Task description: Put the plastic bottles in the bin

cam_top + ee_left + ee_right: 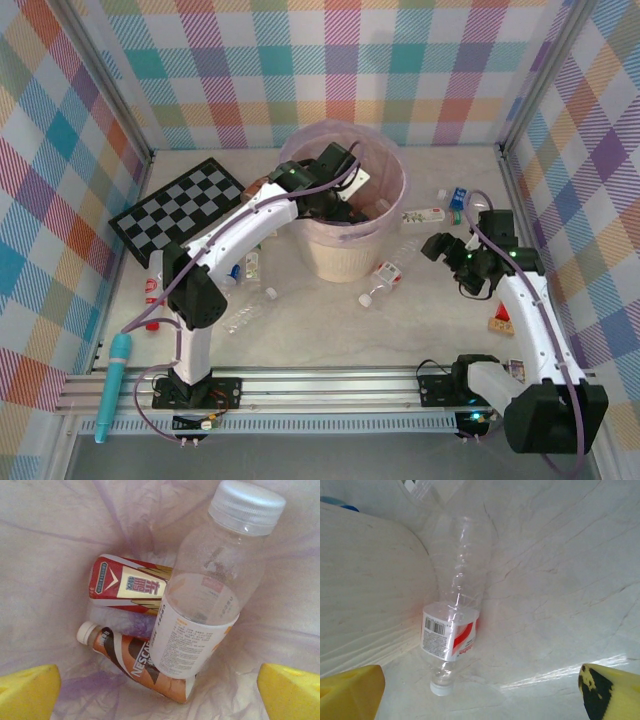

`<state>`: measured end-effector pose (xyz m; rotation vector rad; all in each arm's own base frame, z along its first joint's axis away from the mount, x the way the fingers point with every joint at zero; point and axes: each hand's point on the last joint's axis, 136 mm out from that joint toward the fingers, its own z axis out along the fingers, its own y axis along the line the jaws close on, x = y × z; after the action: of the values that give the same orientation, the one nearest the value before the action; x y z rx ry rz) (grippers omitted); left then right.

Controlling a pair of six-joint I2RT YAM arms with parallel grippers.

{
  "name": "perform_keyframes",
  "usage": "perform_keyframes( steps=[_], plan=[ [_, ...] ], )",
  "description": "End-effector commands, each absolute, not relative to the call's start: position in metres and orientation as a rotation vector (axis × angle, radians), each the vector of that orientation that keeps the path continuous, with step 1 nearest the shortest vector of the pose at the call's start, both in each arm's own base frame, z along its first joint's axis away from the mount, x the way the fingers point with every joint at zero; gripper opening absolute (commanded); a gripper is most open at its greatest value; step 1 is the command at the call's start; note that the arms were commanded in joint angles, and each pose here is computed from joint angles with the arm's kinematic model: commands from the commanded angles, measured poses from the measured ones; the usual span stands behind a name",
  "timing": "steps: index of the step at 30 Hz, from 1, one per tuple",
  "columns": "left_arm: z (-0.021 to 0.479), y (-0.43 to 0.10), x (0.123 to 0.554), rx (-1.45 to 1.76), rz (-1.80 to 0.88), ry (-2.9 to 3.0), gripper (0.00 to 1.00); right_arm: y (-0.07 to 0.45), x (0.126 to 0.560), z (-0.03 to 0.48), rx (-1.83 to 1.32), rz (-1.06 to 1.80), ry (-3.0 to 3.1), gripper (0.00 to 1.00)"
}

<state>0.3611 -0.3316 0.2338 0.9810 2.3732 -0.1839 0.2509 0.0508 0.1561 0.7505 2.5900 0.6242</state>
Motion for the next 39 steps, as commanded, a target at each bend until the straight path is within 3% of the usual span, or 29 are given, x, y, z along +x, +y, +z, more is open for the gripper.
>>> perform_keyframes(
  steps=[1,10,17,24,28,32,39],
  plan=[
    [0.301,-0.327,0.359,0.863,-0.243,2.224,1.00,0.067,0.260,0.150,0.821,0.783,2.564,0.99],
    [0.378,-0.298,0.351,0.661,-0.264,2.077,1.00,0.094,0.282,0.124,0.833,0.832,2.614,0.99],
    [0.416,-0.241,0.324,0.495,-0.217,2.015,1.00,0.112,0.300,0.097,0.804,0.796,2.696,0.99],
    [0.362,-0.172,0.275,0.256,-0.395,2.137,1.00,0.112,0.321,0.076,0.826,0.729,2.728,1.00],
    [0.326,-0.153,0.251,0.094,-0.619,2.180,1.00,0.113,0.332,0.067,0.842,0.716,2.740,1.00],
    [0.285,-0.142,0.237,0.012,-0.634,2.259,1.00,0.112,0.338,0.053,0.864,0.679,2.766,0.99],
    [0.257,-0.133,0.233,-0.073,-0.618,2.277,1.00,0.106,0.338,0.046,0.878,0.627,2.769,0.87]
  ],
)
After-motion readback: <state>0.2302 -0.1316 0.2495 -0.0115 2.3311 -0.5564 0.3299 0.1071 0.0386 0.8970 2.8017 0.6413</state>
